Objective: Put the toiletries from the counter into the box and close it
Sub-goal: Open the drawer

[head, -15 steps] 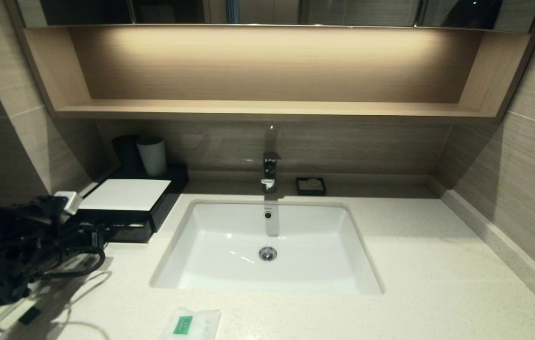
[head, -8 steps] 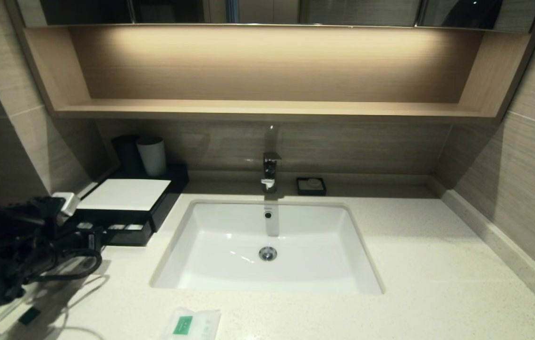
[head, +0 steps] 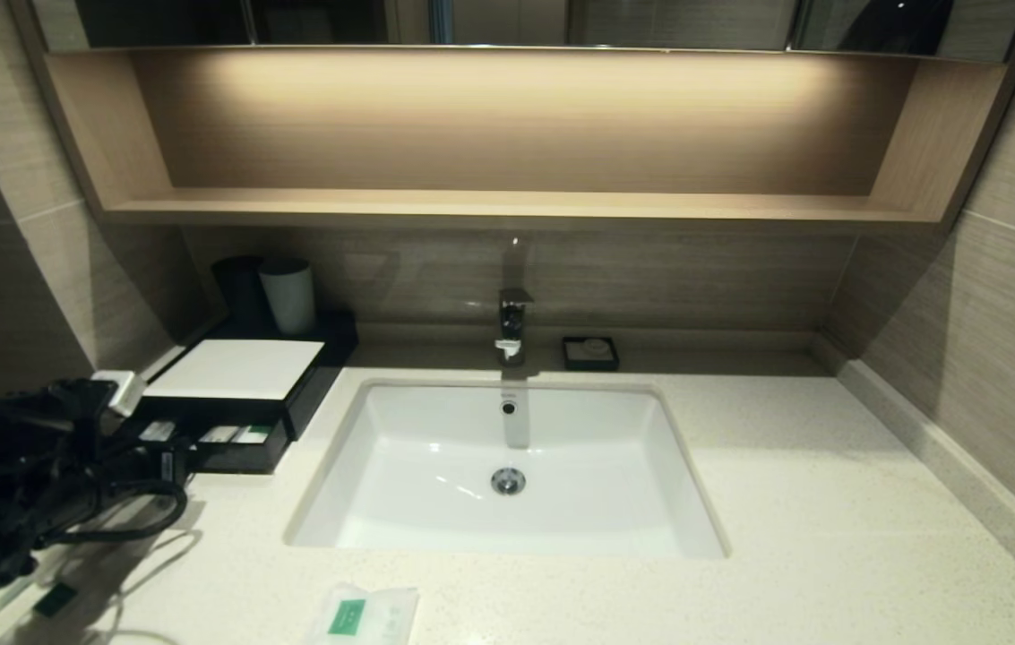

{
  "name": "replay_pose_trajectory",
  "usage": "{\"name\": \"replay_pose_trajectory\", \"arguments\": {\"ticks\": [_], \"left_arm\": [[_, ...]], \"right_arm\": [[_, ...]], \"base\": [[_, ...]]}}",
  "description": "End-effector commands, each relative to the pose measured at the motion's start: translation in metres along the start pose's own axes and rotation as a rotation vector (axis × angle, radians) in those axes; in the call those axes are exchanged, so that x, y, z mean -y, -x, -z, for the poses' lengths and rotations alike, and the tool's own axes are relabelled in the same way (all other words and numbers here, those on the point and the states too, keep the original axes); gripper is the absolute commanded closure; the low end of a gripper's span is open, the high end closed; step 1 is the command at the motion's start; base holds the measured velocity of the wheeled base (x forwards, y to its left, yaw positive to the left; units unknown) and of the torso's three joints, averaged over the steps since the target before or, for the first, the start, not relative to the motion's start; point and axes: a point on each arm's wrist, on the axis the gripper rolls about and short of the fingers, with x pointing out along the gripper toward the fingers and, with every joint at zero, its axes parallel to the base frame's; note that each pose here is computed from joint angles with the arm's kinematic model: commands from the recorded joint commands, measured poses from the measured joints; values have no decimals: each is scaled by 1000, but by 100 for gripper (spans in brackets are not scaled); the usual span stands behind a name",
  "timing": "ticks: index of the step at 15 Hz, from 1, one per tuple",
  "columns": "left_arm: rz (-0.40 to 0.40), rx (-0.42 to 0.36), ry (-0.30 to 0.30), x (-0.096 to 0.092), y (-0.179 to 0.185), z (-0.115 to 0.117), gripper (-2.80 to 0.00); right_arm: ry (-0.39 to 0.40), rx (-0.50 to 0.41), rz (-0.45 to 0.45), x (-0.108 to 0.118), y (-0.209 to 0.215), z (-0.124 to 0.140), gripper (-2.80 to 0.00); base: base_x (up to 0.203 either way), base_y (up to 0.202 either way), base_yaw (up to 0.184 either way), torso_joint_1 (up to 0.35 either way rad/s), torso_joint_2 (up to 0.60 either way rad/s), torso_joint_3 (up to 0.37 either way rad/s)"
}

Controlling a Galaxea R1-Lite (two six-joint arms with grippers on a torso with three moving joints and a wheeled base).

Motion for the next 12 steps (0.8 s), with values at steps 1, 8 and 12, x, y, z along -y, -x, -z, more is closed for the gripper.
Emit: {"name": "replay_pose_trajectory", "arguments": {"ticks": [1, 8, 12], "left_arm": [[-1, 8, -3, 1, 5, -1, 0], [-3, 1, 2, 2, 14, 1, 0], [-6, -4, 6, 4, 21, 3, 0]], "right_arm": [[0, -1, 0, 0, 0, 0, 0], [0, 0, 0, 0, 0, 0, 0], [0, -1, 0, 0, 0, 0, 0]], "base": [[0, 0, 0, 0, 0, 0], [0, 0, 0, 0, 0, 0], [0, 0, 0, 0, 0, 0]]}}
